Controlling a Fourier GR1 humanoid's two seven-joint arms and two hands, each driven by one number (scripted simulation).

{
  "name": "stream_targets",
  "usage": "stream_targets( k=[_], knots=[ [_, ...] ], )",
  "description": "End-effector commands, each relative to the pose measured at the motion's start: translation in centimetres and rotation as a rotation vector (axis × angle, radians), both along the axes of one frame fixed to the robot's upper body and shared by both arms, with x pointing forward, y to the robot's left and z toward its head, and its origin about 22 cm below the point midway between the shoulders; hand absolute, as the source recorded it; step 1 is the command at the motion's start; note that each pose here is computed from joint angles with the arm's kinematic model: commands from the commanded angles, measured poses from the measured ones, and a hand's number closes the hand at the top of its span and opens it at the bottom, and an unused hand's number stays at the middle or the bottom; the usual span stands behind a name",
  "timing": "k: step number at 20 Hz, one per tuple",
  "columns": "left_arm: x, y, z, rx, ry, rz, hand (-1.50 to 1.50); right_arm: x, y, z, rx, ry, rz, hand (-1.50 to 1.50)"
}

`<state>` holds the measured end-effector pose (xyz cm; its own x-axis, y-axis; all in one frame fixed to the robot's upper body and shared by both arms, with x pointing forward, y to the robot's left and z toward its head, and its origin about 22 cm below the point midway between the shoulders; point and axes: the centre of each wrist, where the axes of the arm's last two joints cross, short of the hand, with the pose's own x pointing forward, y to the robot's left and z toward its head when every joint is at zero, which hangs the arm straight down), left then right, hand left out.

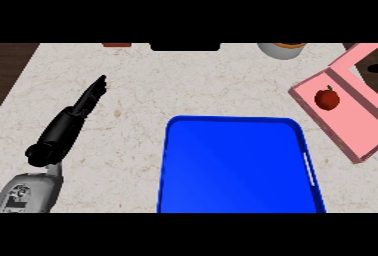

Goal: Pick the bell pepper from the tray and place it in the cardboard box

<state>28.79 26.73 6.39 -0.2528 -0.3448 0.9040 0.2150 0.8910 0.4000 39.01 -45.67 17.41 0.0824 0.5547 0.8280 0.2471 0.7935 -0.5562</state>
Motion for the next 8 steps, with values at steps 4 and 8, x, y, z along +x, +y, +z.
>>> stream_targets(
  k=[4,8],
  knots=[
    [-0.1,0.8,0.5,0.001,-0.023,-0.014,0.0,-2.8,-4.3,-1.5,0.39,-0.181,-0.211,-1.5],
    [0.0,-0.1,-0.8,-0.008,0.005,-0.006,0.0,-5.9,-7.6,-2.3,0.38,-0.253,-0.263,-1.5]
  ],
)
